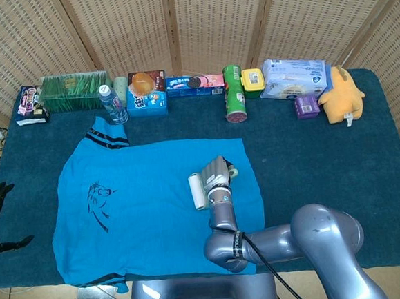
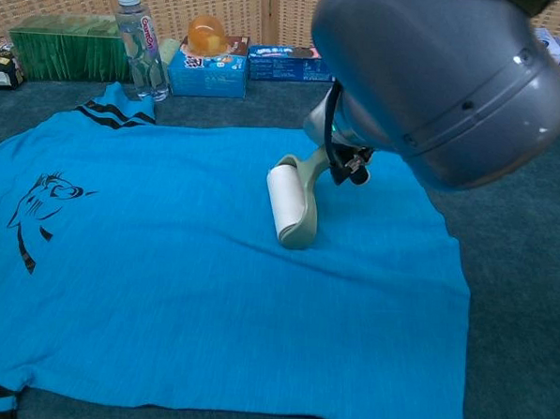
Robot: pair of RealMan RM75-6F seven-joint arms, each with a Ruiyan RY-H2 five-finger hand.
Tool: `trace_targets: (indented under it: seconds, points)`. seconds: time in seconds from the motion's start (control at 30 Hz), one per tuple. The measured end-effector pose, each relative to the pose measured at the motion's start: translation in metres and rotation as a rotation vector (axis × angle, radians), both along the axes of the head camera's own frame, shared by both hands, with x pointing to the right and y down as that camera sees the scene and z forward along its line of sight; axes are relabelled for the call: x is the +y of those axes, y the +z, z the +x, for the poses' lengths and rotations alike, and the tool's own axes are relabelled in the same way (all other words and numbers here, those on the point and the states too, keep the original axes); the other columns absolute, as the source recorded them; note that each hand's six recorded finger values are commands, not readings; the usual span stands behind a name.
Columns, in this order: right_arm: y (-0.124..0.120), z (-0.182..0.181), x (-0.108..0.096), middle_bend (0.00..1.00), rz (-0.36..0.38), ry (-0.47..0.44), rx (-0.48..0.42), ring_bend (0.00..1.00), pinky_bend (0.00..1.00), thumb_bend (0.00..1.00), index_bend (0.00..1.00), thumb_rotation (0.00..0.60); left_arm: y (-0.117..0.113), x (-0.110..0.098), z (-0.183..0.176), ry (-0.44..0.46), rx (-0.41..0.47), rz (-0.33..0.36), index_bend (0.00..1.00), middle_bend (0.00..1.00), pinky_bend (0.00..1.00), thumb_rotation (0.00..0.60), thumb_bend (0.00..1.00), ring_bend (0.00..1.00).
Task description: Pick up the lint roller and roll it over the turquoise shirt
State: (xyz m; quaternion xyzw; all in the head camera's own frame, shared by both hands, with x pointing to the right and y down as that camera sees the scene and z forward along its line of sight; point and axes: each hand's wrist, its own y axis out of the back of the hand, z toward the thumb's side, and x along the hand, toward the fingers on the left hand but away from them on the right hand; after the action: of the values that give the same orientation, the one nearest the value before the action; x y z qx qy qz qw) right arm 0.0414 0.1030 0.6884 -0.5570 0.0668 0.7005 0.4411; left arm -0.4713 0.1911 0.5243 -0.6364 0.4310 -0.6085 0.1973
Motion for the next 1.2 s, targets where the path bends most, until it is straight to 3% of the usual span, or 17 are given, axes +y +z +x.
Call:
trace_targets:
  seconds: [0.87,1.2]
  points:
    - [0.003,-0.047,0.018,0.85,-0.048,0.0,-0.05,0.82,1.0,1.0,0.9,0.6,0.0,0.002,0.0,-0.022,0.0,0.001,0.0,0.0,0.02,0.6,0.08,0.0]
    - [0.007,-0.037,0.016,0.85,-0.039,0.005,-0.036,0.82,1.0,1.0,0.9,0.6,0.003,0.001,0.002,-0.013,0.001,-0.011,0.0,0.0,0.02,0.6,0.08,0.0]
